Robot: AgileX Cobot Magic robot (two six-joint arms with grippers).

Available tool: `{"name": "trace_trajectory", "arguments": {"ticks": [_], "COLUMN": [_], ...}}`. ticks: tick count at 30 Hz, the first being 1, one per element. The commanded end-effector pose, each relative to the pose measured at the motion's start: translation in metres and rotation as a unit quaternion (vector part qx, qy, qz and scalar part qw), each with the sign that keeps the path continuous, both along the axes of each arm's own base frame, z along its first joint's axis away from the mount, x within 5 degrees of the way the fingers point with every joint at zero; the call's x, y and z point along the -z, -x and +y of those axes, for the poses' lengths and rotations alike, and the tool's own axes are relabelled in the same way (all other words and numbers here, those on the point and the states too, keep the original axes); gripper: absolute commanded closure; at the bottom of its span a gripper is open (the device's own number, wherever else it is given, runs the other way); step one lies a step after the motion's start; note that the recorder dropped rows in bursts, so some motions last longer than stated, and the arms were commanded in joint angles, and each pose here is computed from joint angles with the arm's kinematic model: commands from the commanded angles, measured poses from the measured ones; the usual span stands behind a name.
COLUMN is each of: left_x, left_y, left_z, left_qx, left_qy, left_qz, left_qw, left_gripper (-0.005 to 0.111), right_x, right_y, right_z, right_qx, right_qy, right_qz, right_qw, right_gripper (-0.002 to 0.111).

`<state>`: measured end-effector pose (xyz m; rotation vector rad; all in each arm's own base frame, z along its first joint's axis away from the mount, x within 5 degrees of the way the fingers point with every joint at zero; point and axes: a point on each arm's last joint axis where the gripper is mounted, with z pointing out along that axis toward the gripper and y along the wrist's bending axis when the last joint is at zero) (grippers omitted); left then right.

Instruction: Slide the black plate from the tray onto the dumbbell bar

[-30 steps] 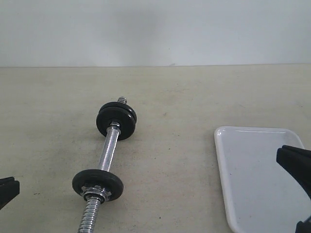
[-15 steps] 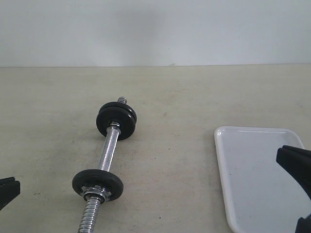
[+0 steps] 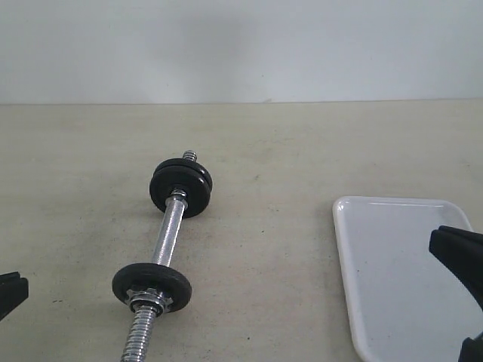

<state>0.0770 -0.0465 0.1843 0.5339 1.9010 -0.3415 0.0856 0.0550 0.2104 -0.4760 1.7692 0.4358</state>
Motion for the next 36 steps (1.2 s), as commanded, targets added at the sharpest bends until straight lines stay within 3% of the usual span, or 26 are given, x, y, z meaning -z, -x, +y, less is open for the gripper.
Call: {"name": "trace_trajectory", "arguments": {"ticks": [1, 5, 24, 36], "left_x": [0.001, -0.001, -0.016, -0.025], "left_y": [-0.005, -0.007, 0.002, 0.016], "left_z": [0.011, 0.024, 0.053, 0.063], "left_qx": [-0.070, -0.141, -0.295, -0.360], "left_qy": [0.010, 0.017, 0.048, 0.063], "left_qz": [0.002, -0.009, -0.094, -0.164], "left_qw": [0.997, 0.990, 0.950, 0.916], "left_gripper": [0.103, 0.103, 0.103, 0.103], "right_x": [-0.001, -0.003, -0.005, -0.024], "right_y": [0.001, 0.003, -0.008, 0.012], "right_z": [-0.001, -0.003, -0.032, -0.052], "right_qx": [0.002, 0.007, 0.167, 0.261], "right_qy": [-0.006, -0.012, -0.012, -0.043], "right_qz": [-0.007, -0.018, -0.026, -0.136], "right_qw": [1.000, 1.000, 0.986, 0.955], "right_gripper": [0.109, 0.109, 0.109, 0.109]}}
